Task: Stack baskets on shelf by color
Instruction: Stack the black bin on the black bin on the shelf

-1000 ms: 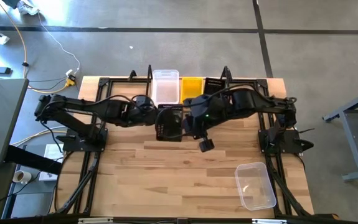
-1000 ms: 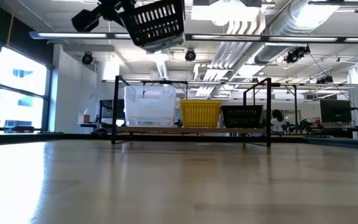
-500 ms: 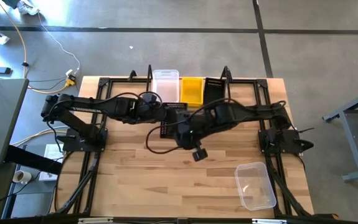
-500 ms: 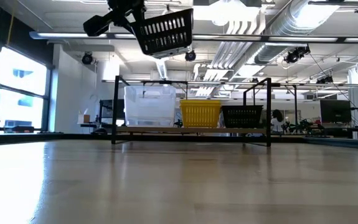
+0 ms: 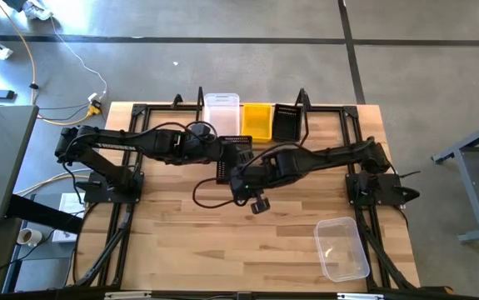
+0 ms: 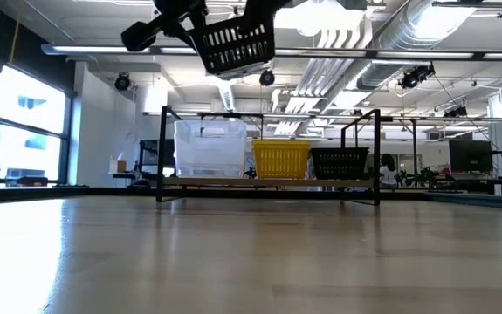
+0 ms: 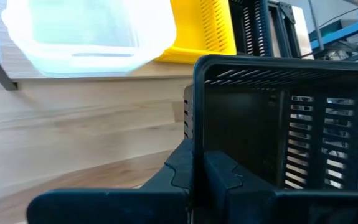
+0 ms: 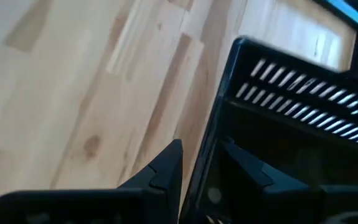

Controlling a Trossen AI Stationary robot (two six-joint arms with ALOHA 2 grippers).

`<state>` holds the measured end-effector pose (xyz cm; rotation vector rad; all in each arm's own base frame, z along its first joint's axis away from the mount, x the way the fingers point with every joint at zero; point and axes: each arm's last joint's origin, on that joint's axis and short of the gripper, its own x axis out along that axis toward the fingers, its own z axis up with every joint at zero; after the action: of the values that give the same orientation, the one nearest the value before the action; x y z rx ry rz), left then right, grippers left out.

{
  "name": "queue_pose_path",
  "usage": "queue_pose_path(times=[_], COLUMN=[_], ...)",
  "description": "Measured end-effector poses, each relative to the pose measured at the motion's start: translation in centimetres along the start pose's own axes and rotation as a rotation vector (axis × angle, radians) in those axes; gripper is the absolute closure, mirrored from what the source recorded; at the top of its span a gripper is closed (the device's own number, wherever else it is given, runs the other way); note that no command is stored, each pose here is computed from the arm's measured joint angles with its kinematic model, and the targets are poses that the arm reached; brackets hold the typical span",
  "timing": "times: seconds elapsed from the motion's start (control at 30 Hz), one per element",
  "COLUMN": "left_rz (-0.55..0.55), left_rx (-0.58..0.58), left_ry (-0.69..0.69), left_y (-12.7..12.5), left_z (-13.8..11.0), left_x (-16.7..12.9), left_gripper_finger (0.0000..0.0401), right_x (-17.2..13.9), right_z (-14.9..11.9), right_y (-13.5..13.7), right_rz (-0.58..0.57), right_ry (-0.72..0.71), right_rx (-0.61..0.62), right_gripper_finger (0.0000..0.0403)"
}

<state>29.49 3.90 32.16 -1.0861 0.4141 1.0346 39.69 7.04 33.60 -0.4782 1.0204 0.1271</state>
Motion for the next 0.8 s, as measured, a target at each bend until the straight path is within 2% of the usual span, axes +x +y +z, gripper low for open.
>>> queue_pose_path(times=[0.23, 0.43, 0.8], left_rz=[-0.013, -0.009, -0.015], left_rx=[0.003, 0.005, 0.068], left_ry=[0.009, 0.012, 0.02], left_y=[-0.12, -0.07, -0.11], left_z=[0.01, -0.02, -0.04], left_x=[0.01, 0.02, 0.02], left_gripper_finger=[0.0401, 0.0398, 0.034], right_x=[0.7, 0.63, 0.61], right_z=[-0.63, -0.67, -0.87], right_y=[-0.12, -0.15, -0.08], right_rz=[-0.018, -0.024, -0.024], right_ry=[0.05, 0.054, 0.074], right_rx=[0.024, 0.029, 0.083], right_gripper_finger=[0.0321, 0.0394, 0.0401])
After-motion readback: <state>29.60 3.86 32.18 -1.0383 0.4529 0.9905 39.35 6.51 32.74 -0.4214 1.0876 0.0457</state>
